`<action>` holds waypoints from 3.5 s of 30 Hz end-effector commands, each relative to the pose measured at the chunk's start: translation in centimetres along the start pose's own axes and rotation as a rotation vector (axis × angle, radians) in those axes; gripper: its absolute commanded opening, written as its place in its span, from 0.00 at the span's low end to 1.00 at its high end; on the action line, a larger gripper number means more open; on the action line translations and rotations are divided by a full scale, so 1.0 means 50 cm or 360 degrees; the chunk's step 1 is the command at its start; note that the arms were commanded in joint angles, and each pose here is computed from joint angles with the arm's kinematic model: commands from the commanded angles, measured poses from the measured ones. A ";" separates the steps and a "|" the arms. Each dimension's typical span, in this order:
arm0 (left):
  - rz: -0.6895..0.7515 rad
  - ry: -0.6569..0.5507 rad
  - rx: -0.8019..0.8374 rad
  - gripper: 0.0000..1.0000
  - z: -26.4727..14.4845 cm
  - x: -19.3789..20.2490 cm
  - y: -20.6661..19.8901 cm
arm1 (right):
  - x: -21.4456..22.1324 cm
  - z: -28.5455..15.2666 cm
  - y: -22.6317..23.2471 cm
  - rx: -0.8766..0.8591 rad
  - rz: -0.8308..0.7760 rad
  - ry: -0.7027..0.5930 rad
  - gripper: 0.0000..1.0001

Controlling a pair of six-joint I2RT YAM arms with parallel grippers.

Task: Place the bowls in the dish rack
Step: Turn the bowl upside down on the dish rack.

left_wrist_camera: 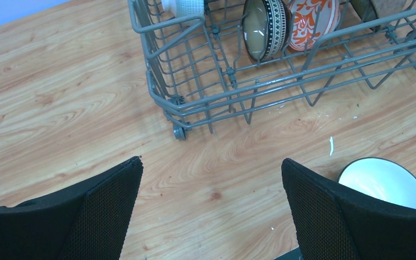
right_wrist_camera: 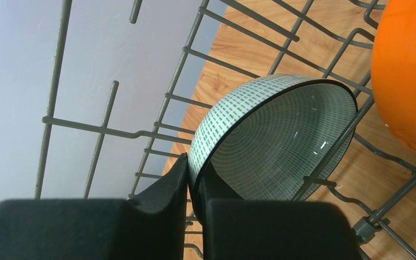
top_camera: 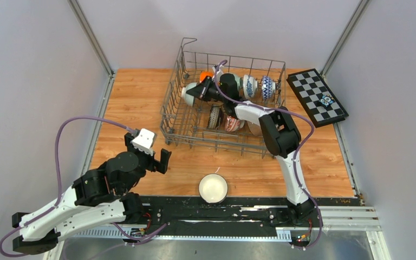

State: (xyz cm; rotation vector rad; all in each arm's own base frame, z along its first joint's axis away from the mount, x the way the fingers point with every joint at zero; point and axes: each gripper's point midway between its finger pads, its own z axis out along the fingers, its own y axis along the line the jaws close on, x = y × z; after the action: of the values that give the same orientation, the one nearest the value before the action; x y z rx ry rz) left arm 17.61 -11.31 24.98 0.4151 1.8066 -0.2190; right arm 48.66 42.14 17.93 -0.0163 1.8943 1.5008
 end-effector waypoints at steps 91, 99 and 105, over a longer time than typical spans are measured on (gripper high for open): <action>-0.0032 -0.0015 -0.0041 1.00 -0.002 0.000 0.016 | 0.054 -0.052 0.040 0.0439 -0.0584 0.0226 0.03; -0.0034 -0.0019 -0.0033 1.00 -0.003 -0.001 0.015 | 0.100 -0.025 0.009 0.0499 -0.0556 0.0359 0.03; -0.0031 -0.0018 -0.0025 1.00 -0.002 -0.001 0.013 | 0.113 -0.012 -0.016 0.0566 -0.0532 0.0420 0.03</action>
State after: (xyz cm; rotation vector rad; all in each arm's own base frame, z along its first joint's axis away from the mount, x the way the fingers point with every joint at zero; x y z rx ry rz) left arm 17.79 -10.74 25.17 0.3856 1.8046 -0.2145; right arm 44.90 42.94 15.44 -0.3353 2.1616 0.9892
